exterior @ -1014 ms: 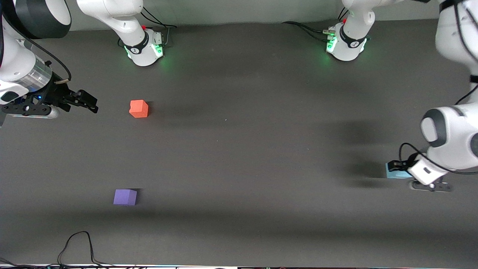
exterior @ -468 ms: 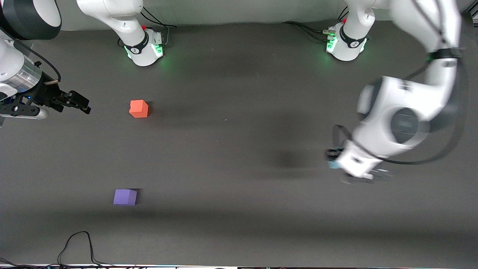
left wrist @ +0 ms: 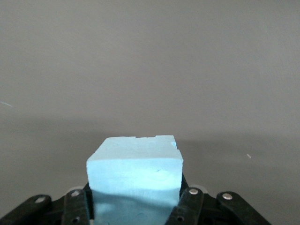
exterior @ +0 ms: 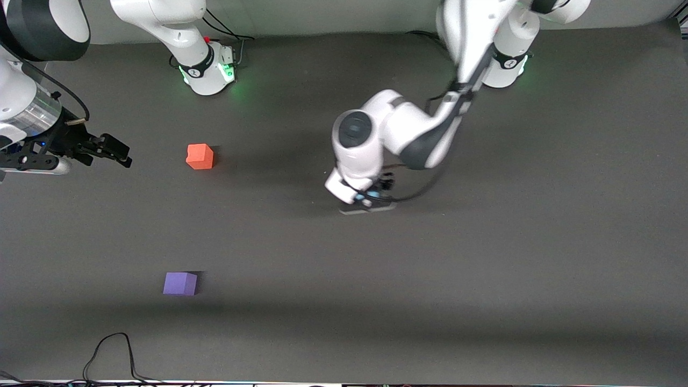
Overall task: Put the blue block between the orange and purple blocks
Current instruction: 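Set the blue cube down with the left gripper while the right gripper reaches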
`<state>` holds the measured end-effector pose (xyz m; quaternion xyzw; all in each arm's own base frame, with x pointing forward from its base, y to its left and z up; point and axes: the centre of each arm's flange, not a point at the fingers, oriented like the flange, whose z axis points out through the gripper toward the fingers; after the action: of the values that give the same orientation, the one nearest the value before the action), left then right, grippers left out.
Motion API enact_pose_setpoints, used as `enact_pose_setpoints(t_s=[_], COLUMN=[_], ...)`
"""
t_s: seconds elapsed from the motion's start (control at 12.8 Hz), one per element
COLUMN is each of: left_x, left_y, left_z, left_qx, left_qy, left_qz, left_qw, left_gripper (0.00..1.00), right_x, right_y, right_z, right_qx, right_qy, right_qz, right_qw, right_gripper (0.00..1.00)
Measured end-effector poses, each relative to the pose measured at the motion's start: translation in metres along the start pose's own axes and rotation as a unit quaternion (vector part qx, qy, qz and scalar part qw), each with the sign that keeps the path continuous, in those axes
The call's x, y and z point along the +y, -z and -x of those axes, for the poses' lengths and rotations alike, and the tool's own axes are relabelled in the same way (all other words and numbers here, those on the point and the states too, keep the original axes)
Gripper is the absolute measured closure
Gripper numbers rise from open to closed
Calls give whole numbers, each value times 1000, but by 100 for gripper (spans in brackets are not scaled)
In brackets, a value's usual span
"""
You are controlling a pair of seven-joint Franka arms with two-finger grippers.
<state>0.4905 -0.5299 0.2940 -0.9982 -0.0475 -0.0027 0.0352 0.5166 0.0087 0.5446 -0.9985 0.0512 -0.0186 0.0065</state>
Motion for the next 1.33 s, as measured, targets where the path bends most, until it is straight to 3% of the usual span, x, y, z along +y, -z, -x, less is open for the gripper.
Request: enact_pose_setpoints(t_s=[0.31, 0.62, 0.7, 0.86, 0.94, 1.09, 1.33], left_x=[54, 58, 57, 55, 50, 21, -93], left_y=[-70, -91, -89, -80, -72, -35, 68], left_z=[48, 47, 44, 33, 22, -17, -112], left_qx=[7, 9, 11, 17, 19, -4, -53], left_qy=[-5, 3, 5, 12, 20, 29, 25], left_qz=[7, 14, 16, 22, 24, 32, 74], left_qw=[1000, 1000, 1000, 1000, 999, 999, 996], left_gripper=[38, 41, 33, 10, 1, 0, 0], right_x=[-5, -8, -14, -32, -46, -81, -182], right_y=[-7, -8, -9, -9, -8, -10, -26], right_z=[-2, -3, -2, 1, 3, 10, 33], right_qx=[-5, -6, -6, -6, -4, -3, -12], right_qy=[4, -1, -3, -5, -4, 0, 9], right_qz=[0, -1, -1, -1, -1, 1, 4], right_qw=[1000, 1000, 1000, 1000, 1000, 1000, 1000], right_gripper=[0, 0, 0, 0, 0, 0, 0])
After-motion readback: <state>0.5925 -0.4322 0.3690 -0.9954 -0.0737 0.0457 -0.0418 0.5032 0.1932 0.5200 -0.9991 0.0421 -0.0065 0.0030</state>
